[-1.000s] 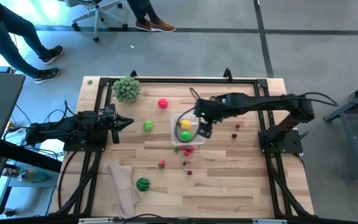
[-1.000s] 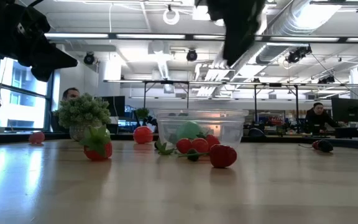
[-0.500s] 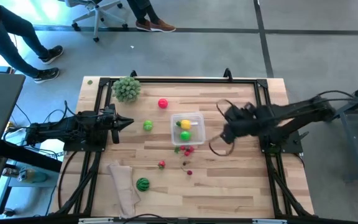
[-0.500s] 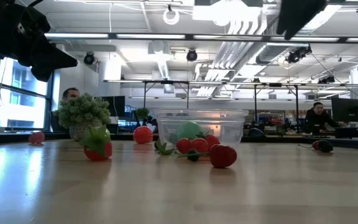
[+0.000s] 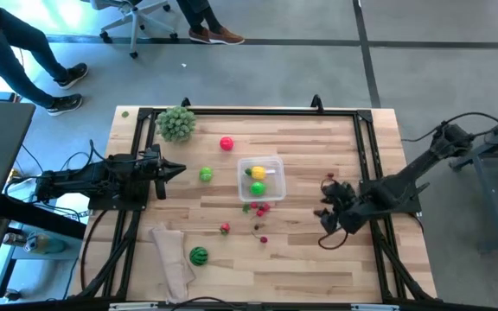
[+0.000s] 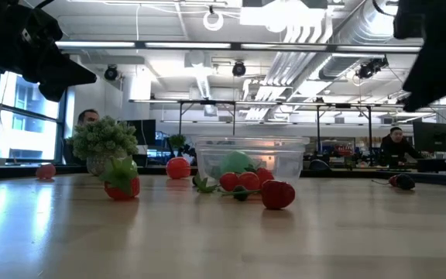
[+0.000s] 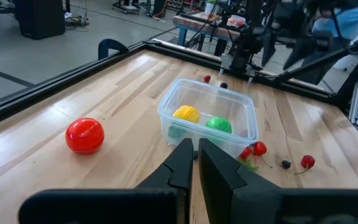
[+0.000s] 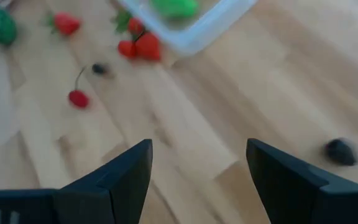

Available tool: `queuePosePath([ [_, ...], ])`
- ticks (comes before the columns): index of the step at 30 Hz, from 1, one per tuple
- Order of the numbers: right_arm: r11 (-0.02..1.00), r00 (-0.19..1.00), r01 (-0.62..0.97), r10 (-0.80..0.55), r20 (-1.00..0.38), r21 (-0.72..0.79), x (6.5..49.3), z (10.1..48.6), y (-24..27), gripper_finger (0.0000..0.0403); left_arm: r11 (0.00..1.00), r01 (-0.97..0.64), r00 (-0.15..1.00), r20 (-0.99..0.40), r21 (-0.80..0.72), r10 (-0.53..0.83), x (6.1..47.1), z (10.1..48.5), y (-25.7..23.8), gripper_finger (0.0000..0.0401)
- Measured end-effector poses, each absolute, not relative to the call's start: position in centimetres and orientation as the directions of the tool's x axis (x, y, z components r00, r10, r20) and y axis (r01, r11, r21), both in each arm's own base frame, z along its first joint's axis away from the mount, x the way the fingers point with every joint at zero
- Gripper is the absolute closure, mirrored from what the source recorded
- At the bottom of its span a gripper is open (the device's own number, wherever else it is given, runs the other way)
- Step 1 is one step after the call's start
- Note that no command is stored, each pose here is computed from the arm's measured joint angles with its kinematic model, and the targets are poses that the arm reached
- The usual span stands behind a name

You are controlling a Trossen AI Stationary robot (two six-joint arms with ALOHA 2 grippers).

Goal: Pick and placing Produce into tupperware
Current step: Put the red cherry into the transparent container

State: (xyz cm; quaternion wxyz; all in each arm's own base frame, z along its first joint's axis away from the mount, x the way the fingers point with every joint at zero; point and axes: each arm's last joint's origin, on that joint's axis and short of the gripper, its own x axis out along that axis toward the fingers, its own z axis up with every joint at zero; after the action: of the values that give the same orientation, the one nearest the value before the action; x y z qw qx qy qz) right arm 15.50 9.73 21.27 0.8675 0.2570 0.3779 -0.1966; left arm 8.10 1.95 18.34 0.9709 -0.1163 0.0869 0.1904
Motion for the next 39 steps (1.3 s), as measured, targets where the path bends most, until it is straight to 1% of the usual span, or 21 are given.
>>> queuePosePath([
  [2, 0.787, 0.639, 0.534, -0.136, -0.757, 0.309, 15.2, 20.0, 10.0, 0.0151, 0.901, -0.390, 0.912, -0.213, -0.193, 0.349, 8.1, 18.3, 1.9, 0.0384],
  [5, 0.771, 0.606, 0.576, -0.180, -0.775, 0.272, 14.5, 18.8, 9.8, 0.0152, 0.900, -0.390, 0.912, -0.213, -0.193, 0.350, 8.1, 18.3, 1.9, 0.0384],
  [8, 0.750, 0.562, 0.627, -0.248, -0.789, 0.211, 14.2, 18.5, 9.2, 0.0161, 0.900, -0.390, 0.912, -0.213, -0.193, 0.350, 8.1, 18.3, 1.9, 0.0384],
  [11, 0.717, 0.529, 0.672, -0.289, -0.798, 0.186, 14.2, 18.7, 8.5, 0.0178, 0.900, -0.390, 0.912, -0.213, -0.193, 0.349, 8.1, 18.3, 1.9, 0.0384],
  [14, 0.640, 0.460, 0.746, -0.298, -0.837, 0.182, 14.3, 18.6, 7.6, 0.0197, 0.900, -0.390, 0.912, -0.213, -0.193, 0.350, 8.1, 18.3, 1.9, 0.0384],
  [16, 0.568, 0.403, 0.801, -0.281, -0.871, 0.188, 14.4, 18.4, 6.9, 0.0206, 0.900, -0.390, 0.912, -0.213, -0.193, 0.350, 8.1, 18.3, 1.9, 0.0384],
  [18, 0.502, 0.352, 0.845, -0.265, -0.897, 0.184, 14.4, 18.3, 6.3, 0.0212, 0.900, -0.390, 0.912, -0.213, -0.193, 0.350, 8.1, 18.4, 1.9, 0.0384],
  [20, 0.458, 0.330, 0.870, -0.259, -0.908, 0.185, 14.7, 18.3, 5.7, 0.0214, 0.900, -0.390, 0.912, -0.213, -0.193, 0.350, 8.1, 18.3, 1.9, 0.0384],
  [22, 0.423, 0.313, 0.887, -0.257, -0.915, 0.185, 14.9, 18.3, 5.0, 0.0215, 0.900, -0.390, 0.912, -0.213, -0.193, 0.350, 8.1, 18.3, 1.9, 0.0384],
  [26, 0.421, 0.288, 0.891, -0.232, -0.929, 0.171, 15.4, 18.2, 3.9, 0.0215, 0.900, -0.390, 0.912, -0.213, -0.193, 0.350, 8.1, 18.3, 1.9, 0.0384],
  [30, 0.427, 0.302, 0.884, -0.210, -0.930, 0.191, 16.0, 18.3, 2.8, 0.0215, 0.900, -0.390, 0.912, -0.213, -0.193, 0.350, 8.1, 18.3, 1.9, 0.0384],
  [33, 0.412, 0.298, 0.889, -0.183, -0.937, 0.203, 16.2, 18.3, 2.1, 0.0215, 0.900, -0.390, 0.912, -0.213, -0.193, 0.350, 8.1, 18.3, 1.9, 0.0384],
  [39, 0.300, 0.278, 0.931, -0.207, -0.938, 0.210, 16.4, 18.3, 0.4, 0.0215, 0.900, -0.390, 0.912, -0.213, -0.193, 0.350, 8.1, 18.3, 1.9, 0.0384],
])
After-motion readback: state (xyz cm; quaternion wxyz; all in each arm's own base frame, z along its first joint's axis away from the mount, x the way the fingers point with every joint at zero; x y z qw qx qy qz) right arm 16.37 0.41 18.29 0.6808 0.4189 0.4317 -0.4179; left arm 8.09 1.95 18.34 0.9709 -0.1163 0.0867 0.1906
